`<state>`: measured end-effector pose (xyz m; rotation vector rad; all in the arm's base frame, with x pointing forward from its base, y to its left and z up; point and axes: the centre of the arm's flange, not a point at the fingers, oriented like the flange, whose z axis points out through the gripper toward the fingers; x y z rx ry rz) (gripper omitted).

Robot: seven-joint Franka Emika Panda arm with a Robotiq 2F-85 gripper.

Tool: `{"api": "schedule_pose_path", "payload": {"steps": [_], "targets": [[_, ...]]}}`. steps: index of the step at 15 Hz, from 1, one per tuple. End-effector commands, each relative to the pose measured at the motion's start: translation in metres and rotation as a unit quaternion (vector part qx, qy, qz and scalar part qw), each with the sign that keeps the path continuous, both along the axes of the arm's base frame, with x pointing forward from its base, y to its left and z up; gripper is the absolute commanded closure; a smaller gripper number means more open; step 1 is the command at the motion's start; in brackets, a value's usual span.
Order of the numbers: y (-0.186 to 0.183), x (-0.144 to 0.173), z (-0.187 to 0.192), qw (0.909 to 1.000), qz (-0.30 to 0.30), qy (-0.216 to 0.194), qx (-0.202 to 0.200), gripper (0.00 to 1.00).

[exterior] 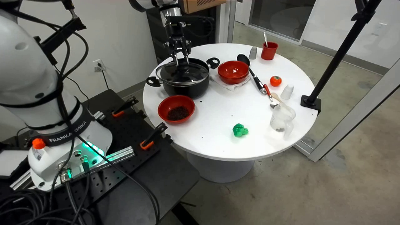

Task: Pick up the lid and close the pot with it

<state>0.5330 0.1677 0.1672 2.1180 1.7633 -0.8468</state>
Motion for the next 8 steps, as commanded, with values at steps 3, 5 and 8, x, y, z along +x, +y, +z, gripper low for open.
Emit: {"api": "schedule_pose_path", "payload": {"steps": [3, 5, 8], "targets": [[-0.0176, -0.0084, 0.0345, 0.9993, 0.000, -0.012, 0.035, 0.74], [-0.0199, -0.0062, 0.0369, 0.9989, -0.004, -0.020, 0.042, 0.74], [-0.0173, -0.0059, 0.0349, 0.9978, -0.008, -0.035, 0.055, 0.74]]}}
